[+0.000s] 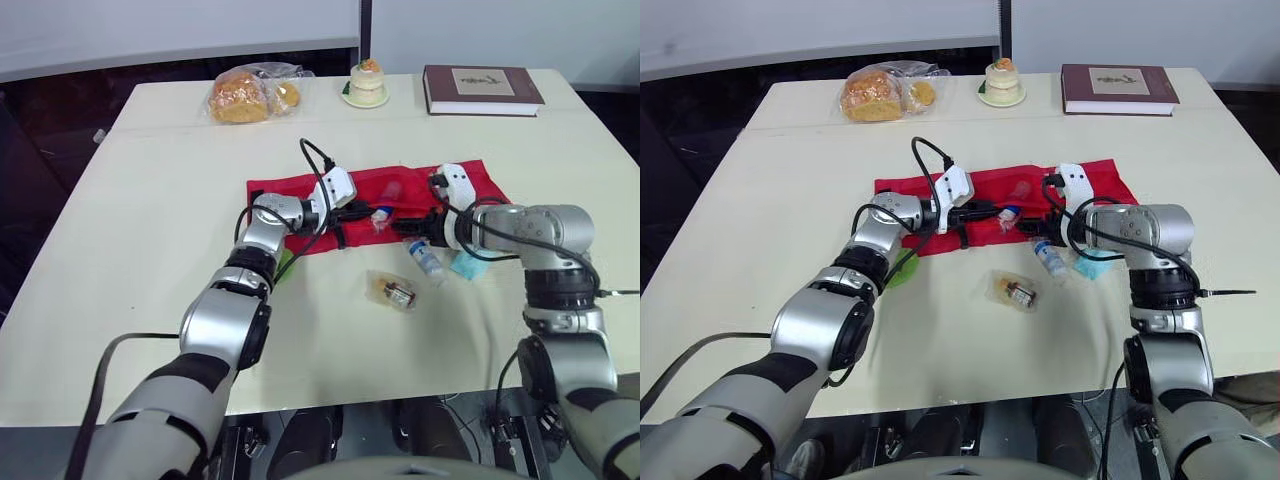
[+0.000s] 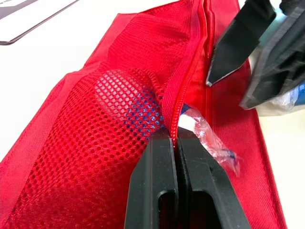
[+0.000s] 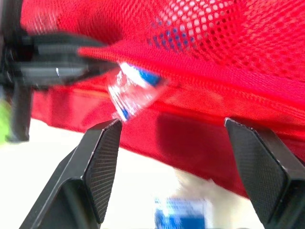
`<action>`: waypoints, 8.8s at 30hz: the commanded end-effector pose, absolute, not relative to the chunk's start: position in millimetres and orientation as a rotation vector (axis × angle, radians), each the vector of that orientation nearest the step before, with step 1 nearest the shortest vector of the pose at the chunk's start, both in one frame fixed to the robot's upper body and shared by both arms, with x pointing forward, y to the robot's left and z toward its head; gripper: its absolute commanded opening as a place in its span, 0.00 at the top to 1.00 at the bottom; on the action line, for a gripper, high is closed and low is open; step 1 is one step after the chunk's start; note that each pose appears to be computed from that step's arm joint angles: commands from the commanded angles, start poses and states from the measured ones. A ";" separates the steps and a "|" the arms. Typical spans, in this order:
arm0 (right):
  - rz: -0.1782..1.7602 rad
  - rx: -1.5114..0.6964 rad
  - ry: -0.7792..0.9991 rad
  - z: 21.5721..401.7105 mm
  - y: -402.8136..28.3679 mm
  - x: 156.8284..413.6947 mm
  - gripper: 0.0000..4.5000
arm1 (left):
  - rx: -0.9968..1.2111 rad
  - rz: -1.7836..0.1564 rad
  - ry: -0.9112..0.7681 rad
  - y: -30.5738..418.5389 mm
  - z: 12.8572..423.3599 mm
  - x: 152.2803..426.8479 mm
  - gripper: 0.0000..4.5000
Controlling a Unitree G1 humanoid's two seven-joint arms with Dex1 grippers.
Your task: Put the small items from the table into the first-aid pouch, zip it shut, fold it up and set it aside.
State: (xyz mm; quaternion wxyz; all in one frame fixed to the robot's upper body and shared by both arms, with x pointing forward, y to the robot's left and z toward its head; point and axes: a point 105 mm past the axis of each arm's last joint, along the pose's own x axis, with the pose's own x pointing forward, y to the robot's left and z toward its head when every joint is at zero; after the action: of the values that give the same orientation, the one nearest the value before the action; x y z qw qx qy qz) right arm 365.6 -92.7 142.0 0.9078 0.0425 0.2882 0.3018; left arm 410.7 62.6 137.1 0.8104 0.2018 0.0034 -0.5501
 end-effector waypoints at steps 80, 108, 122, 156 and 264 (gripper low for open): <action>0.906 -0.291 0.054 250.2 -224.0 199.1 0.00 | 0.518 -1.187 -0.035 70.4 139.4 408.6 1.00; 0.754 -0.313 0.236 146.8 -192.8 236.9 0.00 | 0.533 -1.208 -0.048 58.2 143.8 408.8 1.00; 0.618 -0.208 0.307 109.1 -146.1 274.8 0.00 | 0.529 -1.204 -0.061 56.0 144.8 409.0 1.00; 0.571 -0.161 0.278 144.5 -128.3 295.9 0.98 | 0.513 -1.244 -0.100 41.4 147.9 404.1 1.00; 0.588 -0.124 0.046 160.9 -108.7 290.0 0.13 | 0.478 -1.304 -0.088 26.8 137.5 394.3 1.00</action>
State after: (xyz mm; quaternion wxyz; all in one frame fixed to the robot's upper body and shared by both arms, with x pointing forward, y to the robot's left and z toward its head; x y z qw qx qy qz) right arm 297.3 -107.7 138.1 0.9564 -0.0578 0.0737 0.2765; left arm 391.6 25.1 129.5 0.7642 0.2148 -0.0254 -0.6076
